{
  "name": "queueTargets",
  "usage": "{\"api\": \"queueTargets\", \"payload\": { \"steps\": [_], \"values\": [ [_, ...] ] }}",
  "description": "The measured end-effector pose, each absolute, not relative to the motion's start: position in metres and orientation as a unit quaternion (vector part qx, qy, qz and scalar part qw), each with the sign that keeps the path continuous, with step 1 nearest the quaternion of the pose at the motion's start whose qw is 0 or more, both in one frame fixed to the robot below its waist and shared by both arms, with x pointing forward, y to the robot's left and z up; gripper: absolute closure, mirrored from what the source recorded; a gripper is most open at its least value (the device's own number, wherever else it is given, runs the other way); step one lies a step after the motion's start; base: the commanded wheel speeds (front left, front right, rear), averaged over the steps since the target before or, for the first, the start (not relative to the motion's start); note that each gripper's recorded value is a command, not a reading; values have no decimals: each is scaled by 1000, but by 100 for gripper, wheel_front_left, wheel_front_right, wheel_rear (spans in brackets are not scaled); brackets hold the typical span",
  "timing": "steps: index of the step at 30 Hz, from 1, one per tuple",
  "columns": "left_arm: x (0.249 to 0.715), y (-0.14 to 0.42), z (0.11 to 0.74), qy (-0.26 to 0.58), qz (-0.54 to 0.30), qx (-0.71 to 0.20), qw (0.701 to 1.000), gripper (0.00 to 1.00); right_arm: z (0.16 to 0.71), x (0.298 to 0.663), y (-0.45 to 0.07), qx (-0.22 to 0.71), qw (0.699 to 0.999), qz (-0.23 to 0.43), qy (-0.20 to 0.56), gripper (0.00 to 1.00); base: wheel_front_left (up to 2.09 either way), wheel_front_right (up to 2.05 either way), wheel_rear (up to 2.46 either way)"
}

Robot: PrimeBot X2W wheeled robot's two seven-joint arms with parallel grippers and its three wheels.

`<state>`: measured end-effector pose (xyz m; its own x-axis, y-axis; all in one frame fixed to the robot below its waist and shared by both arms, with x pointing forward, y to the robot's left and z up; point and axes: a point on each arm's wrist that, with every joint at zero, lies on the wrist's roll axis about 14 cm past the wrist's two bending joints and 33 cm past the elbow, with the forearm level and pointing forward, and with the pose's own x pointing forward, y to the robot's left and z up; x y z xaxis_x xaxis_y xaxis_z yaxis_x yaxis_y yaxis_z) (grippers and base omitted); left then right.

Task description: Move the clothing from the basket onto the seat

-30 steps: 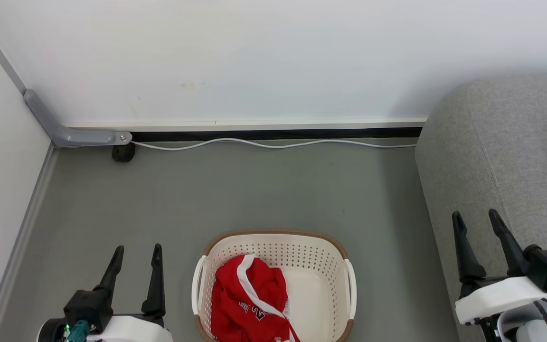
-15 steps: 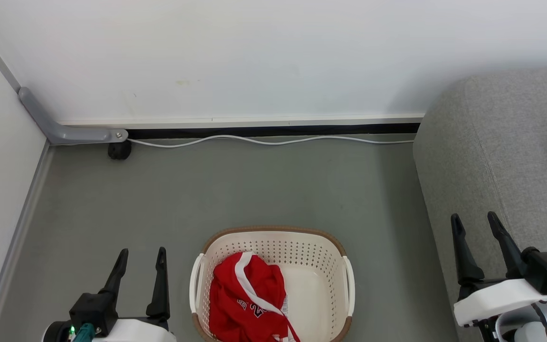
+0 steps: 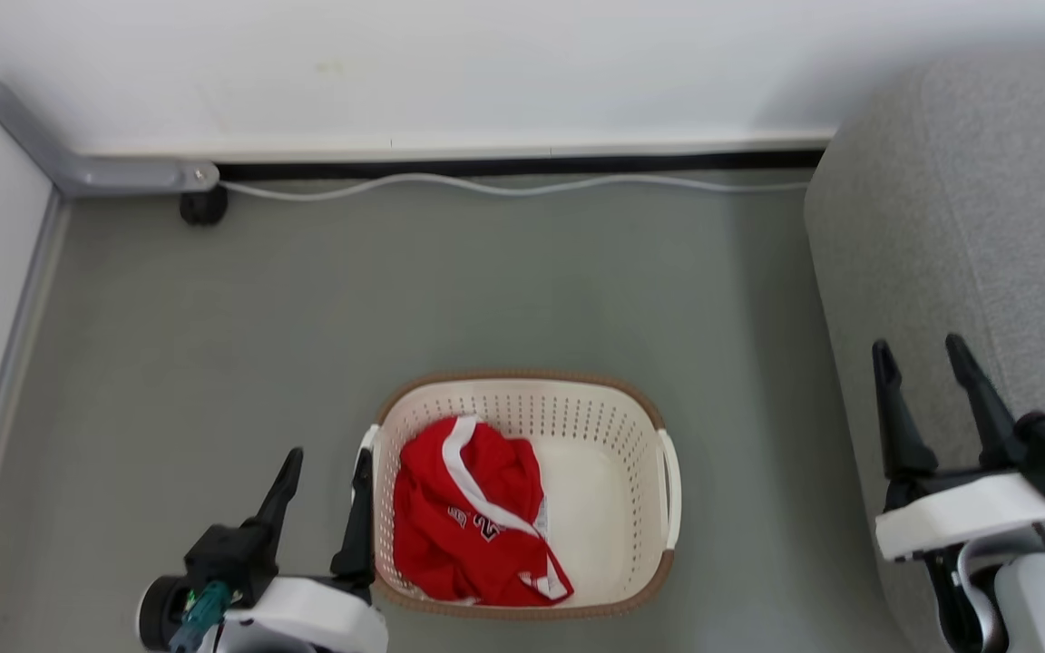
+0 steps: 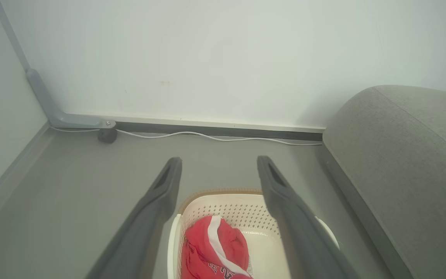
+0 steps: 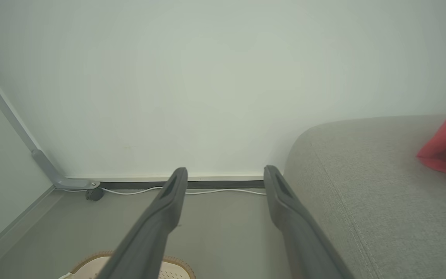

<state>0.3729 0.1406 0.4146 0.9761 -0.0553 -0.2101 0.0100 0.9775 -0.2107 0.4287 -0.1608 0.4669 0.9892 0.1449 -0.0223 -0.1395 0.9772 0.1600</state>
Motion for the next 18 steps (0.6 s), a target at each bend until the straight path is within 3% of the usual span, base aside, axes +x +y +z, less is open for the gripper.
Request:
{"api": "queueTargets", "payload": {
  "steps": [18],
  "values": [
    [438,73,304,244,-92,-124,957,0,419,521,-148,69,991,113,25,0,0,0,0]
  ]
}}
